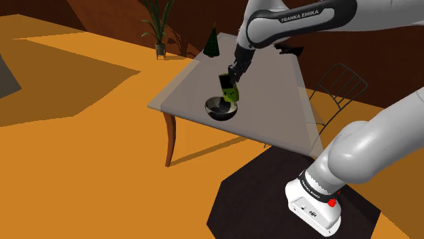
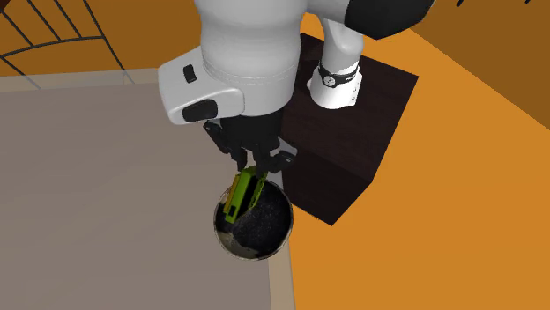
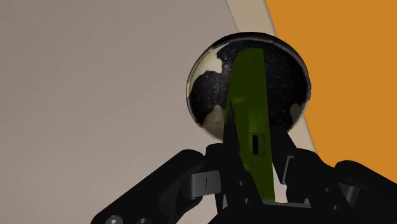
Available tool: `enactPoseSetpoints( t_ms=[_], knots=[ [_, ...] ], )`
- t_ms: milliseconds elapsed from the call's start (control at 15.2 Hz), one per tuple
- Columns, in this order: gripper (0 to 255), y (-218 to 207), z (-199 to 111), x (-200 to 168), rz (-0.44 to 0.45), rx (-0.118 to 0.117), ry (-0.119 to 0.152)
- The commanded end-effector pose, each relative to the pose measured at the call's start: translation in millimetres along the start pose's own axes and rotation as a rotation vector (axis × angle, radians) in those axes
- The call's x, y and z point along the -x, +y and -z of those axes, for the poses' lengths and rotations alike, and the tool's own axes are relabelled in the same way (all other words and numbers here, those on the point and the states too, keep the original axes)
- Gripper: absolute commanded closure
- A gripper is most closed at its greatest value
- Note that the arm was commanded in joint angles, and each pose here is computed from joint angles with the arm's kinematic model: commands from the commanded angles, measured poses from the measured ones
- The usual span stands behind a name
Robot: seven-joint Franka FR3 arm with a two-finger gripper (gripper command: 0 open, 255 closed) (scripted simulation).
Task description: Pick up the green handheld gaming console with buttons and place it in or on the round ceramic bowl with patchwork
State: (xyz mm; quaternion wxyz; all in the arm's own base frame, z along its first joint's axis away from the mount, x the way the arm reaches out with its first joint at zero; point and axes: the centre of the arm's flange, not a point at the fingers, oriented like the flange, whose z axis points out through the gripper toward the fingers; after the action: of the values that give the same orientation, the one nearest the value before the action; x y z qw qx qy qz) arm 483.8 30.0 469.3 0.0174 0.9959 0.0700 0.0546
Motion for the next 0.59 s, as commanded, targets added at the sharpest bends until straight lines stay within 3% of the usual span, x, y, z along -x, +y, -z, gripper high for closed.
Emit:
enactPoseSetpoints(
  t_ms=[0, 528],
  knots=[
    [255, -1.4, -10.7, 1.1, 0.000, 0.000, 0.001],
    [255, -2.9, -46.1, 4.9, 0.000, 0.000, 0.001]
  ],
)
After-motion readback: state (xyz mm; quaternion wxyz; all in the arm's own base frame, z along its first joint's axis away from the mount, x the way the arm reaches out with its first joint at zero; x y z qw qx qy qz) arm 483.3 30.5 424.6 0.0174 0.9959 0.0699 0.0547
